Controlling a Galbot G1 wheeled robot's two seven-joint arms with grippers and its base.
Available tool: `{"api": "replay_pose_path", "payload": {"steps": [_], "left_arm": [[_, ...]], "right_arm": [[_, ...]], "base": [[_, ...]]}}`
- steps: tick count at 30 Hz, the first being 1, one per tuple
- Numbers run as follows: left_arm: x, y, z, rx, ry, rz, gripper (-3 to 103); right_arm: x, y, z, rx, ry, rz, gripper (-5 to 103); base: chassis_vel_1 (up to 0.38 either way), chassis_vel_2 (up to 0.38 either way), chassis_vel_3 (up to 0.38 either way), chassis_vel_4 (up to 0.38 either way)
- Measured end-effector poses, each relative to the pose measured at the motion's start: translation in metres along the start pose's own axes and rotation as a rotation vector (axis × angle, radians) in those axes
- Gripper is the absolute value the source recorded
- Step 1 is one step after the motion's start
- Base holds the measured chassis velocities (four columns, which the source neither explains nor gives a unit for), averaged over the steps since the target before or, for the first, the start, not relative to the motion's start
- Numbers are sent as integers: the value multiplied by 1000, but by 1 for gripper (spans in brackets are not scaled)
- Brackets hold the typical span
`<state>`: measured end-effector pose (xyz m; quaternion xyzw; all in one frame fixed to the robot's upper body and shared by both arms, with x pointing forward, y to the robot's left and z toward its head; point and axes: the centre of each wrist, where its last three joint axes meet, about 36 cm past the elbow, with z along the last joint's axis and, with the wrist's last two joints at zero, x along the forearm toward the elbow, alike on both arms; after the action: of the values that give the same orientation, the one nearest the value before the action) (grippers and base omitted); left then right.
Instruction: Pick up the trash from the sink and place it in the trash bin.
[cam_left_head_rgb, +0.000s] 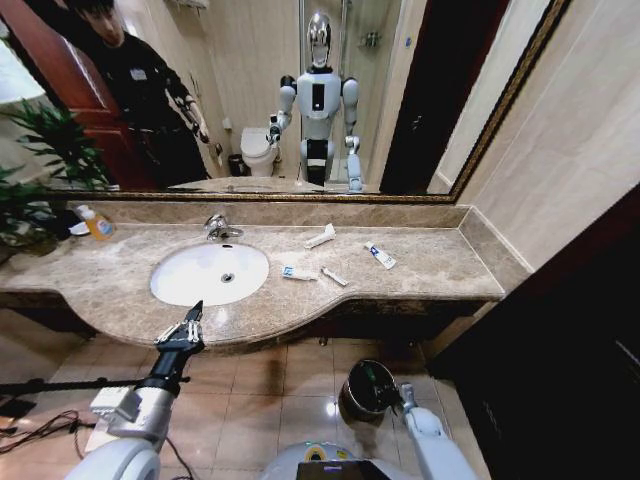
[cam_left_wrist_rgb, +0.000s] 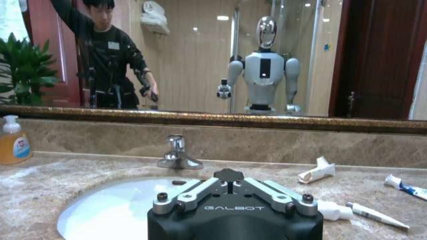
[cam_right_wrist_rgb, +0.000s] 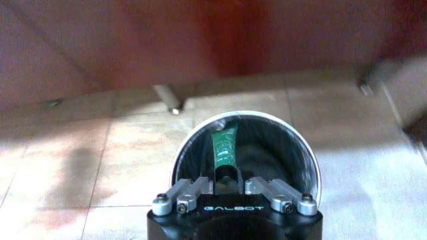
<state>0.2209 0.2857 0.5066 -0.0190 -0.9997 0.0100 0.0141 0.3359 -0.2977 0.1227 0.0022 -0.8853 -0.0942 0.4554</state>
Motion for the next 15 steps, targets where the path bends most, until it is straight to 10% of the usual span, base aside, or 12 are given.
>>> {"api": "replay_pose_path", "payload": {"steps": [6, 15], "left_arm": [[0, 0, 0, 0, 0, 0, 0], [0, 0, 0, 0, 0, 0, 0]], "right_arm": [[-6, 21, -16, -185, 72, 116, 19], [-7, 15, -12, -181, 60, 102, 19]], "base": [[0, 0, 0, 0], [0, 0, 0, 0]]}}
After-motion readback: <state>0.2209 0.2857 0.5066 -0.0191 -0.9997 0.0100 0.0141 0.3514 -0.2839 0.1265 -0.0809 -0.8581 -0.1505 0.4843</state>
